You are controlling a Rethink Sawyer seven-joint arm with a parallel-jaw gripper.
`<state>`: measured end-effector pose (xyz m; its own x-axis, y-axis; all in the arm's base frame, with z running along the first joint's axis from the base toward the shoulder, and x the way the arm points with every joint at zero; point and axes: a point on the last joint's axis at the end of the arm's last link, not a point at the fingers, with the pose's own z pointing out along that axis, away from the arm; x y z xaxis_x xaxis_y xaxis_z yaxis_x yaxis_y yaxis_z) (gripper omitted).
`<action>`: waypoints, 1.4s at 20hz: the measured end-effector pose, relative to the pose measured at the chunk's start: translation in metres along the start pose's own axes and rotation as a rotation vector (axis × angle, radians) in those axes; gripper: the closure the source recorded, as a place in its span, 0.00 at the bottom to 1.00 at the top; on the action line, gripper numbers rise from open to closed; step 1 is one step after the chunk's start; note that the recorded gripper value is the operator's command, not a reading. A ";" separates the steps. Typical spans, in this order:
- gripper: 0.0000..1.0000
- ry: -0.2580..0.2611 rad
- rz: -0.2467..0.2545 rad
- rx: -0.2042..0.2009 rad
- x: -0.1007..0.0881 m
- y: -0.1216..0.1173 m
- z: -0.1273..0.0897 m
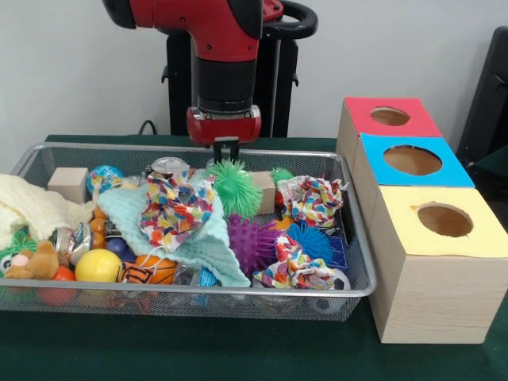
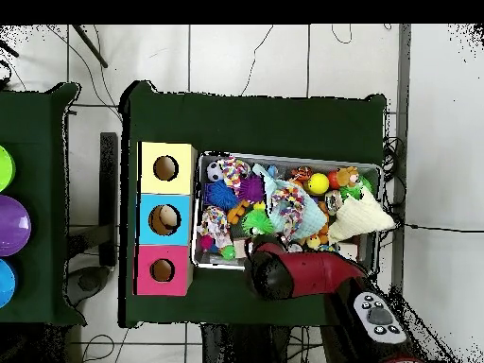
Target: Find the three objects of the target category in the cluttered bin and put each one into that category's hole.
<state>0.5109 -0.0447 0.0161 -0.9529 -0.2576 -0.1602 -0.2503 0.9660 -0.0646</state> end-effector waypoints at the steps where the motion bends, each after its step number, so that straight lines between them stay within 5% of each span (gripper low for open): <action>1: 1.00 -0.001 0.002 0.005 -0.001 -0.003 -0.003; 7: 1.00 -0.023 0.020 0.033 -0.006 -0.021 -0.017; 8: 0.00 -0.025 0.020 0.035 -0.007 -0.022 -0.017; 28: 0.00 -0.039 0.012 0.021 -0.013 -0.016 -0.018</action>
<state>0.5247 -0.0559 0.0367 -0.9483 -0.2467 -0.1995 -0.2345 0.9686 -0.0830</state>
